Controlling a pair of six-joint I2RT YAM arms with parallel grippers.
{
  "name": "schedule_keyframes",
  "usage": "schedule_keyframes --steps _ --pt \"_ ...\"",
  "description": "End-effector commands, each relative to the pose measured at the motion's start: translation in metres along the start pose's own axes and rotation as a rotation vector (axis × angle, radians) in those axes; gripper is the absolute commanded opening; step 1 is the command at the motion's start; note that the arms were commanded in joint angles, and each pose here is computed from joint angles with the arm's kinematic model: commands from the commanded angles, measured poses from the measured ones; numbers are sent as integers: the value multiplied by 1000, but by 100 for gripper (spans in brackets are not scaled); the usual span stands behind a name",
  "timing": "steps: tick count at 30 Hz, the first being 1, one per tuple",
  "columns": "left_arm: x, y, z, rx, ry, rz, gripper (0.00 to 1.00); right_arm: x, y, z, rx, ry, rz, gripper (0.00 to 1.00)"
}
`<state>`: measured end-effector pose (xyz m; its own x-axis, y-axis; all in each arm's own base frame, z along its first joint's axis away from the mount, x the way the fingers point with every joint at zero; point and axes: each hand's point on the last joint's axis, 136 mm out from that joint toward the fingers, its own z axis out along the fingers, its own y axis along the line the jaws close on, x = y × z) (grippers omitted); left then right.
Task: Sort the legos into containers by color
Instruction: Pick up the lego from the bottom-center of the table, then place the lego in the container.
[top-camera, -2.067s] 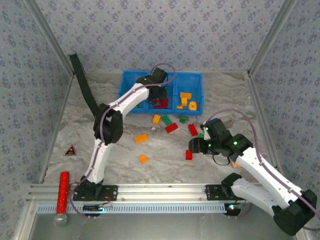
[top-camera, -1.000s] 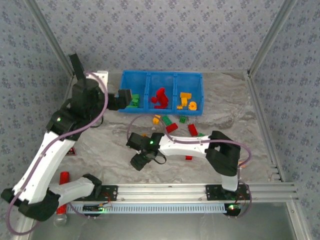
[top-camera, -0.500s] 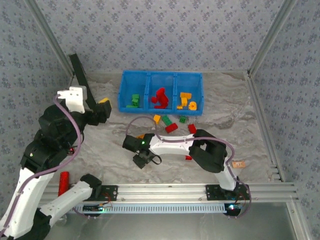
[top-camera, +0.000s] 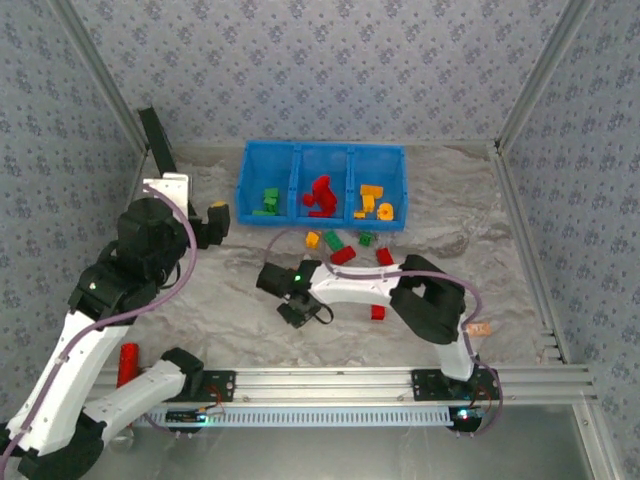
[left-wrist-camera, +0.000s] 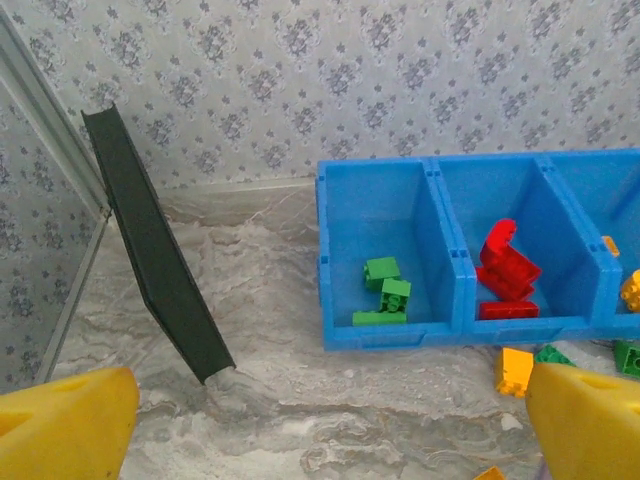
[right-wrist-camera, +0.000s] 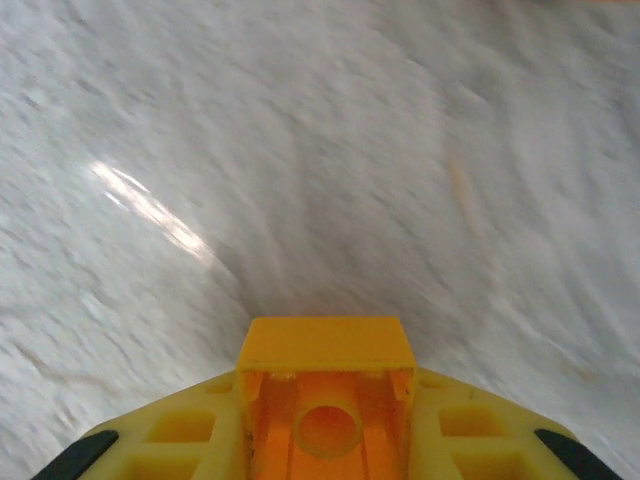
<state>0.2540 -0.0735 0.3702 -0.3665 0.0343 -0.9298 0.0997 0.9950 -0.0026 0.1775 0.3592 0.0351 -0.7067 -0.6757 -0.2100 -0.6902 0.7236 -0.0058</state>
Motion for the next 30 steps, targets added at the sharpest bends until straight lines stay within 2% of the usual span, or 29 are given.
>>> schedule_keyframes --steps 1,6,8,9,14,17,22,30 --pt "12 -7 11 22 47 67 99 10 -31 -37 33 -30 65 31" --pt "27 -18 30 41 105 81 99 24 -82 -73 64 -78 163 31" --pt "35 -23 39 52 146 79 99 23 -109 -94 79 -124 214 31" --pt "39 -26 43 61 167 80 99 33 -122 -94 91 -115 236 31" --pt "64 -35 66 49 301 86 99 28 -193 -120 110 -218 386 31" --pt "85 -38 75 40 391 98 99 19 -225 -124 131 -251 426 30" --pt "113 -52 84 89 471 60 99 -16 -273 -135 148 -335 469 30" --pt "159 -92 98 154 605 64 99 -57 -313 -118 163 -304 440 30"
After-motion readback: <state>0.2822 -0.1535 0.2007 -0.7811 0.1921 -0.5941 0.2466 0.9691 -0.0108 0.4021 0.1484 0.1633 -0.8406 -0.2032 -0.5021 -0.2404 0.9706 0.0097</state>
